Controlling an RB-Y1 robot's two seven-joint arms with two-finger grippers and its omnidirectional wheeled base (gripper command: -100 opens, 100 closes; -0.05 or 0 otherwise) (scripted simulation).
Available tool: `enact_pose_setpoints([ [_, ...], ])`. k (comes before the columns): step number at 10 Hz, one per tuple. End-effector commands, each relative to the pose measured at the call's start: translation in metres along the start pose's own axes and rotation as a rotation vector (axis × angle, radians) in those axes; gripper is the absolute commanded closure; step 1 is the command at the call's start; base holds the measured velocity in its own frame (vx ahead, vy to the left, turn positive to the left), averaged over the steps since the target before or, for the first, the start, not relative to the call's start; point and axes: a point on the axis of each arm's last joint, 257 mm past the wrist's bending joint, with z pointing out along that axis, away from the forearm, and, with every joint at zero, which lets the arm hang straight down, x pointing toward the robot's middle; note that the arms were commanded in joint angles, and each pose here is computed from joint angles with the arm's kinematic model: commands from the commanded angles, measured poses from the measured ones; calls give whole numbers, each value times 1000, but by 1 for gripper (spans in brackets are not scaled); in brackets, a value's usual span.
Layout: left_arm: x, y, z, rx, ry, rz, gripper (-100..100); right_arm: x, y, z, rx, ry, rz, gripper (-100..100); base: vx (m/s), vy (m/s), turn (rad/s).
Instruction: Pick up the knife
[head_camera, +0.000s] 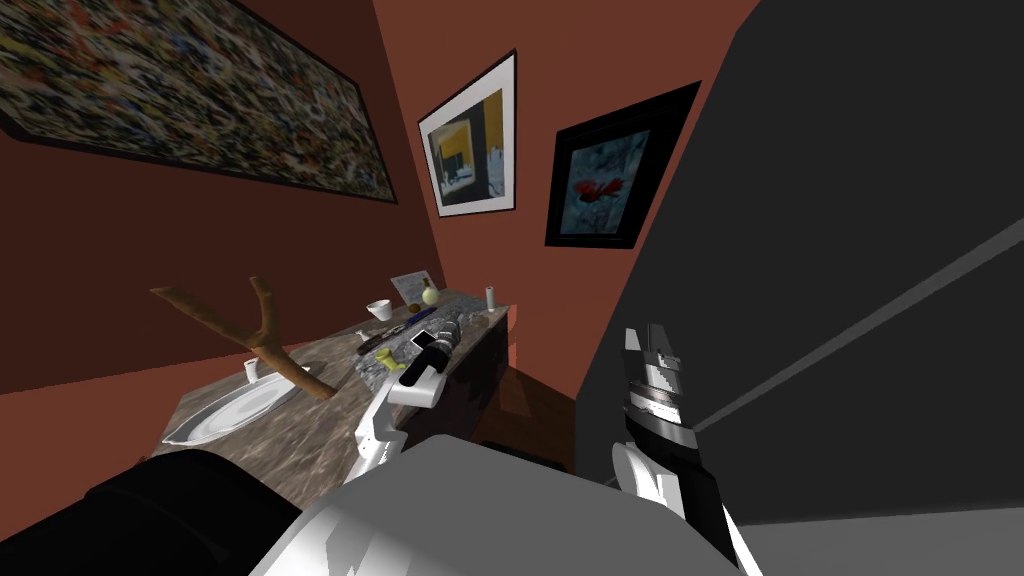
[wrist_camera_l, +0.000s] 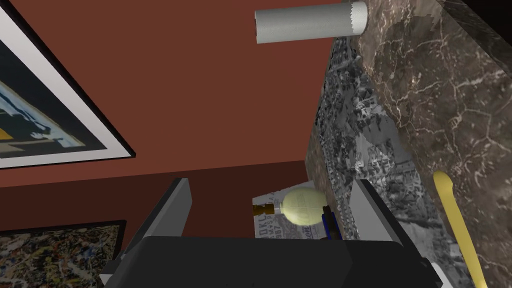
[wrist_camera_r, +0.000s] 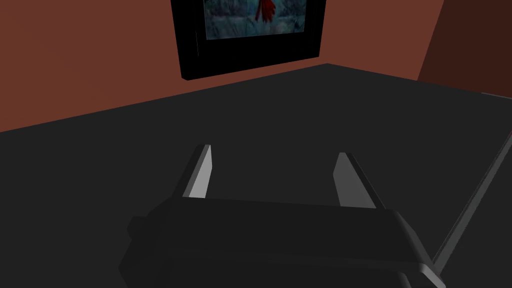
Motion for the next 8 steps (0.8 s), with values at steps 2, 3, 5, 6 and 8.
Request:
enact_pose_setpoints([
  [2, -5, 12, 1, -53, -15, -13, -100, 0, 0, 0, 0, 0, 0, 0, 20, 0, -1],
  [3, -11, 17, 3, -82, -31, -39, -100, 0, 0, 0, 0, 0, 0, 0, 23, -1, 7],
  [5, -13, 27, 2, -118, -39, -39, -100, 0, 0, 0, 0, 0, 0, 0, 42, -1, 10],
  [6, -19, 31, 4, -144, -57, -66, -100, 0, 0, 0, 0, 0, 0, 0, 50, -1, 3],
  [8, -20, 41, 2, -182, -65, -66, -100, 0, 0, 0, 0, 0, 0, 0, 5, -1, -1],
])
